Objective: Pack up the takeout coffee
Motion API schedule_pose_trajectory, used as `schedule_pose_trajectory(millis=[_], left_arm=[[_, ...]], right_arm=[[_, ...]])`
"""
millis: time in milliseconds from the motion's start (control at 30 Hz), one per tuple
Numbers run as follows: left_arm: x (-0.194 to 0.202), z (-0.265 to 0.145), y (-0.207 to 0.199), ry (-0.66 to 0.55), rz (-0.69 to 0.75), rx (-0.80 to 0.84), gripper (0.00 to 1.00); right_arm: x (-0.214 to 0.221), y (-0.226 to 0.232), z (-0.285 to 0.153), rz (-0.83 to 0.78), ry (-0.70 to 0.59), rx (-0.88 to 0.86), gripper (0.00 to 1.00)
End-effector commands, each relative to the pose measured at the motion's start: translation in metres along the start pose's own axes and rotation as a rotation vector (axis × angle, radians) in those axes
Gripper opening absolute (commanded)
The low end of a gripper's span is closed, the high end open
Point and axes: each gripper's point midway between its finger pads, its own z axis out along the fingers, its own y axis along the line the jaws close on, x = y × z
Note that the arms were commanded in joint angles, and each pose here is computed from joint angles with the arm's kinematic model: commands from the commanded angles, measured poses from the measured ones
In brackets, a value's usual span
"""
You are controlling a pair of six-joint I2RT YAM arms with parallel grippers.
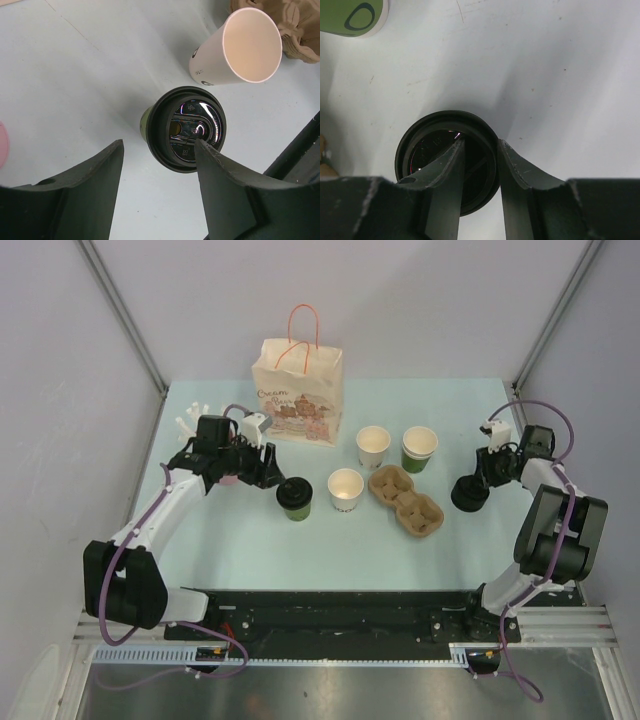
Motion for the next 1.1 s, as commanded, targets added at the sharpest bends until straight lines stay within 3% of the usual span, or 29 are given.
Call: schedule_pose_trajectory(millis=[0, 133, 433, 1067], left_arm=[[-0.015, -0.006, -0.001, -0.038, 0.069, -0.011, 0.64], [-0.013, -0.005, 0.0, -0.034, 0.069, -0.012, 0.64], [-0.012, -0.004, 0.001, -0.028, 0.068, -0.01, 0.64], [-0.028, -0.01, 0.001, -0.058, 0.079, -0.029, 0.63]], right_arm=[[-0.004, 0.001, 0.003, -0.019, 0.014, -0.03, 0.35], [-0.003, 0.001, 0.0, -0.021, 0.024, -0.02, 0.21], [-0.015, 0.003, -0.013, -0.037, 0.006, 0.015, 0.0], [-0.082, 0.005, -0.089, -0.072, -0.159, 0.275, 0.0]])
